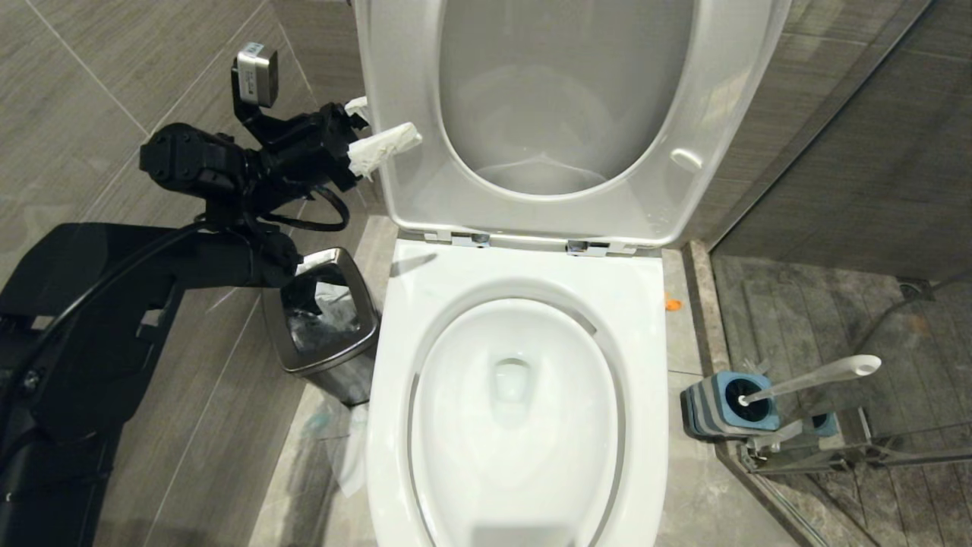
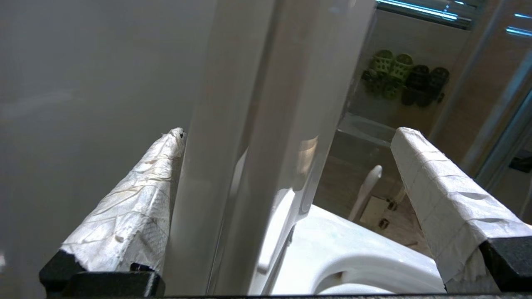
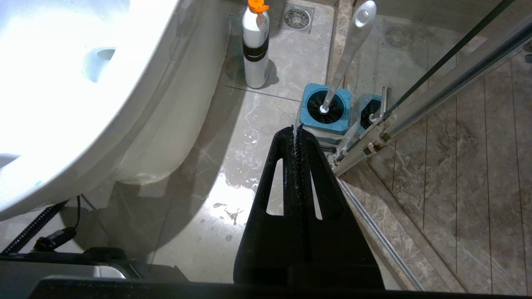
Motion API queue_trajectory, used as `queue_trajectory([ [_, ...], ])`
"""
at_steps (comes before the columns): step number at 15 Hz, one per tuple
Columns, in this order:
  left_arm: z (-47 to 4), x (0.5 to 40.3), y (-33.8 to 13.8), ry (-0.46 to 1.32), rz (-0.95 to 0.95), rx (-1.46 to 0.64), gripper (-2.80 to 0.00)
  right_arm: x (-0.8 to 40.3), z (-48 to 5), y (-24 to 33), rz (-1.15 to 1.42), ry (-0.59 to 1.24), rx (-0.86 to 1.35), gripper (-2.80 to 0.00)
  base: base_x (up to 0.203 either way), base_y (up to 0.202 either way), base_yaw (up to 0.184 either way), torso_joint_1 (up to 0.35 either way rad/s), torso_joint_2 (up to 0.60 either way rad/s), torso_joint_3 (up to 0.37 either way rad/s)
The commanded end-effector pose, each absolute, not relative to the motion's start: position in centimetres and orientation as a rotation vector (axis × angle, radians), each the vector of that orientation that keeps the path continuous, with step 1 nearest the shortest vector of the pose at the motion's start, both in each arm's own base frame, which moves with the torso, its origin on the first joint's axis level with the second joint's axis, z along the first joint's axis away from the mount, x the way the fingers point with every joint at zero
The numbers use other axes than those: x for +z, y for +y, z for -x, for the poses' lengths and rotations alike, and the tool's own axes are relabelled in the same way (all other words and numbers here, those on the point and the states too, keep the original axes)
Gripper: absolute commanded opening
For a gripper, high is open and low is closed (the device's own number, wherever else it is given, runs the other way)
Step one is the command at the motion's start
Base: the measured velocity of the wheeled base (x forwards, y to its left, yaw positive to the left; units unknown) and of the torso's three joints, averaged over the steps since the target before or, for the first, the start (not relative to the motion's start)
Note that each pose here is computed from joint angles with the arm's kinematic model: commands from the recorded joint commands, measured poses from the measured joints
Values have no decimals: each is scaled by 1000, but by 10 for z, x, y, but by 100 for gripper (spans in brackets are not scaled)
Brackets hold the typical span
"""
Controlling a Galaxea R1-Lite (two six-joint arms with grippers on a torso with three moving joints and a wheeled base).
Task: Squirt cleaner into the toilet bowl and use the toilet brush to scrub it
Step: Close the toilet lid
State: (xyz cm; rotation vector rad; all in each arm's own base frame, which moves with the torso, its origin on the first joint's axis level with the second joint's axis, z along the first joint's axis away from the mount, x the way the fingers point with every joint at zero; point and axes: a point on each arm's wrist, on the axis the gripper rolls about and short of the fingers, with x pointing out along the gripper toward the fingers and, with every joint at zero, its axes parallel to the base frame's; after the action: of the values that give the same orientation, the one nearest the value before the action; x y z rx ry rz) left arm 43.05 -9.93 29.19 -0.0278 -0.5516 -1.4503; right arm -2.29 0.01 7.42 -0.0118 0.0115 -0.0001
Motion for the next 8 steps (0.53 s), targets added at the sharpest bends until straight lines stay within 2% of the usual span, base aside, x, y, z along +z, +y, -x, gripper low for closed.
queue_trajectory([
  [1, -434, 286, -100, -544, 30, -1453, 0, 74, 23, 0, 12, 12, 0, -280, 0, 0, 0, 0, 0, 0],
  [8, -422, 307, -86, -576, -4, -1433, 0, 74, 23, 0, 12, 12, 0, -280, 0, 0, 0, 0, 0, 0],
])
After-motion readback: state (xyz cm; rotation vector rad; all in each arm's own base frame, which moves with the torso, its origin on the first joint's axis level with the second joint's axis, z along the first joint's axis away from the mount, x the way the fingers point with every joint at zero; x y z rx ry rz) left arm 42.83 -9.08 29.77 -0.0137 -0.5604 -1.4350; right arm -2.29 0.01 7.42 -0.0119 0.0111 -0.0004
